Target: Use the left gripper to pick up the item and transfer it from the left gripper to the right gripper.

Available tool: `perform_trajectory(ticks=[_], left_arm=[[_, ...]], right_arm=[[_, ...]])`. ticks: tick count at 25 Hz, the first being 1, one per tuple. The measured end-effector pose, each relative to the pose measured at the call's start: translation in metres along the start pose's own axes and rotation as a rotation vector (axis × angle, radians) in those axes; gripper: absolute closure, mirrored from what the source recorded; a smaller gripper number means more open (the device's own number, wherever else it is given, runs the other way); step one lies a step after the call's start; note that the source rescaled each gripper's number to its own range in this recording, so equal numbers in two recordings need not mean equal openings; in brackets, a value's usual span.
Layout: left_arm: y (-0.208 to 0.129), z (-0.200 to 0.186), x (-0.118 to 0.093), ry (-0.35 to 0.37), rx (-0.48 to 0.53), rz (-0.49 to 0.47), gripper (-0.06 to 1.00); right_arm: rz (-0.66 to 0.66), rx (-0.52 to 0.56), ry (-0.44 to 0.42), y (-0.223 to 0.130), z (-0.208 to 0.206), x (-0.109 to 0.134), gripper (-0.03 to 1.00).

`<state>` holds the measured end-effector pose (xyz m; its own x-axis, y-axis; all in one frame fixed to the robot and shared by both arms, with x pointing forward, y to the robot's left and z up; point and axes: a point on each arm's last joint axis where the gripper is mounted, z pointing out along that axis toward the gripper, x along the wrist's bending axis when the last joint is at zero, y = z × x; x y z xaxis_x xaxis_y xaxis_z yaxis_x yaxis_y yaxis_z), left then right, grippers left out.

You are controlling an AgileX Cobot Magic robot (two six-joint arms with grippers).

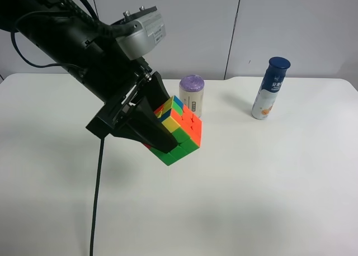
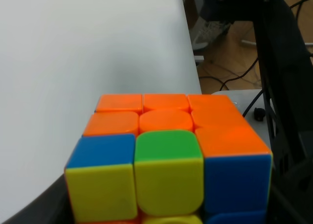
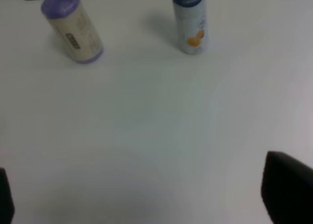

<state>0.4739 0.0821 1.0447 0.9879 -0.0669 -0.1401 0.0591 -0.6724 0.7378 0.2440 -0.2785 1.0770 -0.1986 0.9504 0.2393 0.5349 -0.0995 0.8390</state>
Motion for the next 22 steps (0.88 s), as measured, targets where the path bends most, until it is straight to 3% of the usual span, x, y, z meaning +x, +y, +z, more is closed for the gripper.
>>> perform_trajectory(ticks=[6, 15, 22], left_arm=[[0.000, 0.000, 0.000, 0.002, 0.000, 0.025, 0.94], [0.000, 0.000, 0.001, 0.013, -0.001, 0.105, 0.94], [0.001, 0.000, 0.005, 0.056, -0.003, 0.109, 0.94]], right_arm=[[0.167, 0.195, 0.156, 0.045, 0.034, 0.017, -0.03], [0.398, 0.369, 0.524, 0.095, 0.104, 0.040, -0.03], [0.540, 0.465, 0.635, 0.101, 0.160, 0.039, -0.03]])
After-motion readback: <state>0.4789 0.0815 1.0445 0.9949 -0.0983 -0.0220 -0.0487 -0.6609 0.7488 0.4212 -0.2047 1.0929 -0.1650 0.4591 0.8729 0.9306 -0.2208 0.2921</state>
